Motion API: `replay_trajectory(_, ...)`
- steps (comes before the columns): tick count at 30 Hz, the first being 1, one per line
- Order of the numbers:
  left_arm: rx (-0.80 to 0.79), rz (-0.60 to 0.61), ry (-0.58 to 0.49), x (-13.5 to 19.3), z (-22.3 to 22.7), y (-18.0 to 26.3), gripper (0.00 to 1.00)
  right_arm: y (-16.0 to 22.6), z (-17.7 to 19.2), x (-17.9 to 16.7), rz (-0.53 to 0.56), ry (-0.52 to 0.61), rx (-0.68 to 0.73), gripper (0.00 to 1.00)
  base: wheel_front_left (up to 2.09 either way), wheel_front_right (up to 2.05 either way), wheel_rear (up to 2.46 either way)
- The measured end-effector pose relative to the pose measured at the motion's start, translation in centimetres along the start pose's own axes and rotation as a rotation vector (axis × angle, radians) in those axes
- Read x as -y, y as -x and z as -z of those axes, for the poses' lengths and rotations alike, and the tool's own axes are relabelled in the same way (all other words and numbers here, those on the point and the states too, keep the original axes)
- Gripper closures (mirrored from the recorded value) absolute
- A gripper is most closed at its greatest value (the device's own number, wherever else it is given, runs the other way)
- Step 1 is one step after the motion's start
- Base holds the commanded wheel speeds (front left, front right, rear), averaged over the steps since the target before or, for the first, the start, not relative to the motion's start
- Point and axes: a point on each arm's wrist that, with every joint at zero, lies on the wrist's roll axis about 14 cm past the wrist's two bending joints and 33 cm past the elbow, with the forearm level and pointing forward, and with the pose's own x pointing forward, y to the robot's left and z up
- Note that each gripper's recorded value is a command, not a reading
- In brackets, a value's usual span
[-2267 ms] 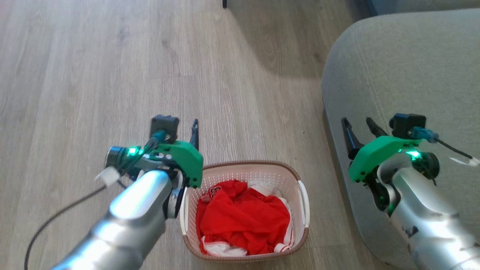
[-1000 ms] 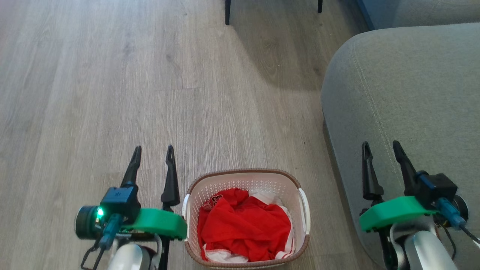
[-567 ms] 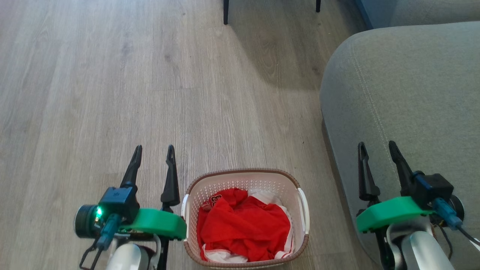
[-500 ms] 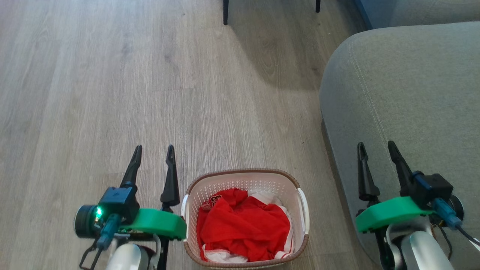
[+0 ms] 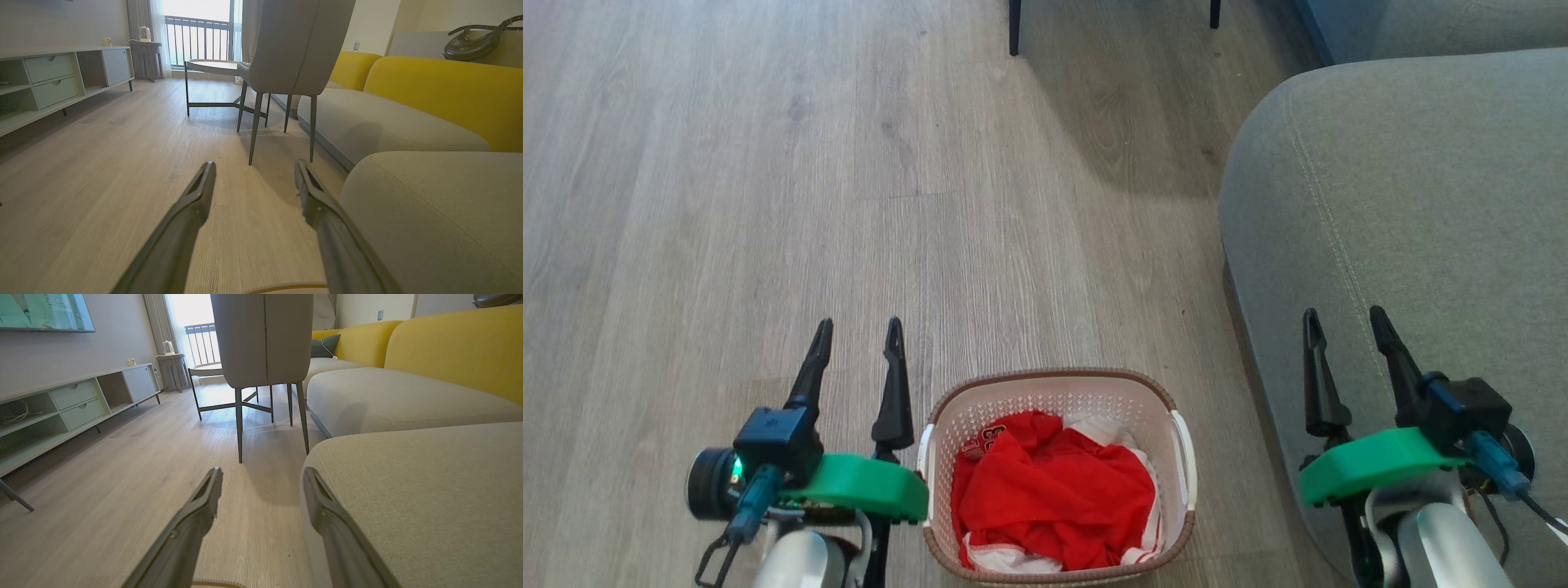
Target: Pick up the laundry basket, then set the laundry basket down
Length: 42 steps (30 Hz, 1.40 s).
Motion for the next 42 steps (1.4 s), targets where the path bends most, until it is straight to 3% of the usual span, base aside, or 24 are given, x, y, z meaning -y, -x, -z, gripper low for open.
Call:
replay_trajectory(17,0.002,-0.012,0.050,-0.5,-0.1,0.0,0.00,0.0,-0.1,0.1,0.002,0.000,0.002,0.00,0.00,0.00,0.00)
replay_trajectory(18,0.008,-0.012,0.053,-0.5,-0.3,-0.1,1.00,0.0,-0.1,0.1,0.004,0.001,0.002,1.00,0.00,0.00,0.00)
replay_trajectory(25,-0.145,-0.052,0.064,-1.4,4.2,2.4,1.00,2.3,4.2,0.9,0.041,-0.029,-0.139,1.00,0.00,0.00,0.00)
replay_trajectory(42,-0.189,-0.105,0.251,-2.3,5.0,2.6,1.00,2.5,4.5,1.7,0.108,-0.218,-0.149,1.00,0.00,0.00,0.00)
